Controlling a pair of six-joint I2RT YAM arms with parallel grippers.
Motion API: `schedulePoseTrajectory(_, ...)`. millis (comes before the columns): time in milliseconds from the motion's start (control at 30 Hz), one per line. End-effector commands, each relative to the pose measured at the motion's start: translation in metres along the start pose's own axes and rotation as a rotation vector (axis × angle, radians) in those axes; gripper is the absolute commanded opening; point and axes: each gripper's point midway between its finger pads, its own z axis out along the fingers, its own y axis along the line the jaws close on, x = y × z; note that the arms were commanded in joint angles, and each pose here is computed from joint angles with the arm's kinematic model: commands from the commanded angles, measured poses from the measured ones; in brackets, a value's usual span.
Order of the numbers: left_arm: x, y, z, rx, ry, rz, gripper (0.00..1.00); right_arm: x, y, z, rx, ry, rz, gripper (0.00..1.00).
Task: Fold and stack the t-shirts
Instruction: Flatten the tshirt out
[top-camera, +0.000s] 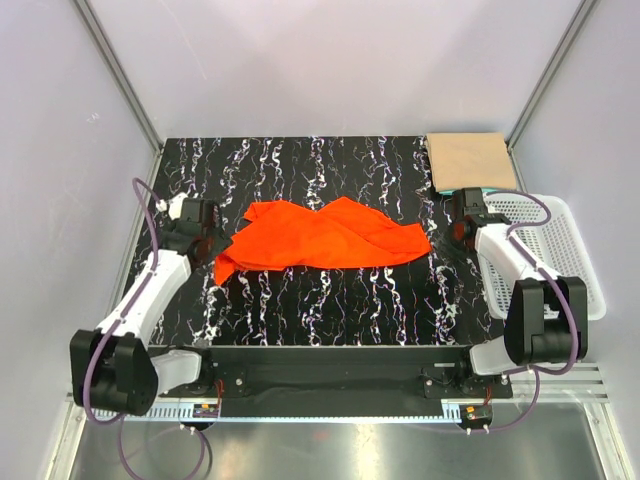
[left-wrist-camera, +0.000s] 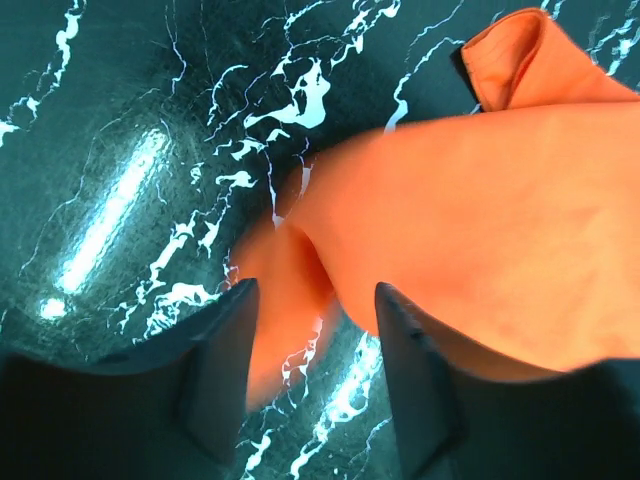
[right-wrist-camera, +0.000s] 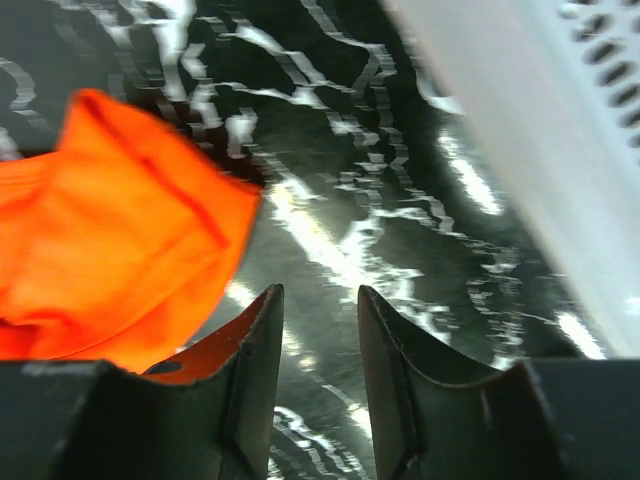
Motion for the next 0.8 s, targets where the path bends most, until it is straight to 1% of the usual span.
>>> schedulePoseTrajectory(0,-0.027,-0.01,-0.023,0.058,-0.097,-0.03,0.59,-0.021,0.051,-0.02,-0.182,-0.041,0.061,0.43)
schedulePoseTrajectory(100,-0.02,-0.011,-0.031,0.11,-0.092,-0.018,0.62,-0.017,0.074,-0.016,-0.241,-0.014,-0.02,0.44)
schedulePoseTrajectory(233,-0.007,-0.021,-0.041,0.241,-0.071,0.02,0.63,-0.011,0.076,0.003,-0.223,0.021,-0.098,0.45)
schedulePoseTrajectory(267,-0.004,-0.025,-0.047,0.277,-0.062,0.02,0.62,-0.008,0.075,0.011,-0.211,0.034,-0.106,0.45)
schedulePoseTrajectory(300,-0.002,-0.026,-0.049,0.289,-0.059,0.019,0.63,-0.006,0.08,0.011,-0.238,0.051,-0.114,0.45)
schedulePoseTrajectory(367,0.002,-0.028,-0.053,0.321,-0.049,0.014,0.63,-0.001,0.083,0.019,-0.236,0.081,-0.109,0.44)
schedulePoseTrajectory(467,0.006,-0.029,-0.053,0.334,-0.037,0.016,0.63,0.005,0.078,0.03,-0.204,0.102,-0.097,0.41)
schedulePoseTrajectory(767,0.01,-0.026,-0.046,0.315,-0.022,0.027,0.63,0.009,0.075,0.045,-0.198,0.095,-0.094,0.41)
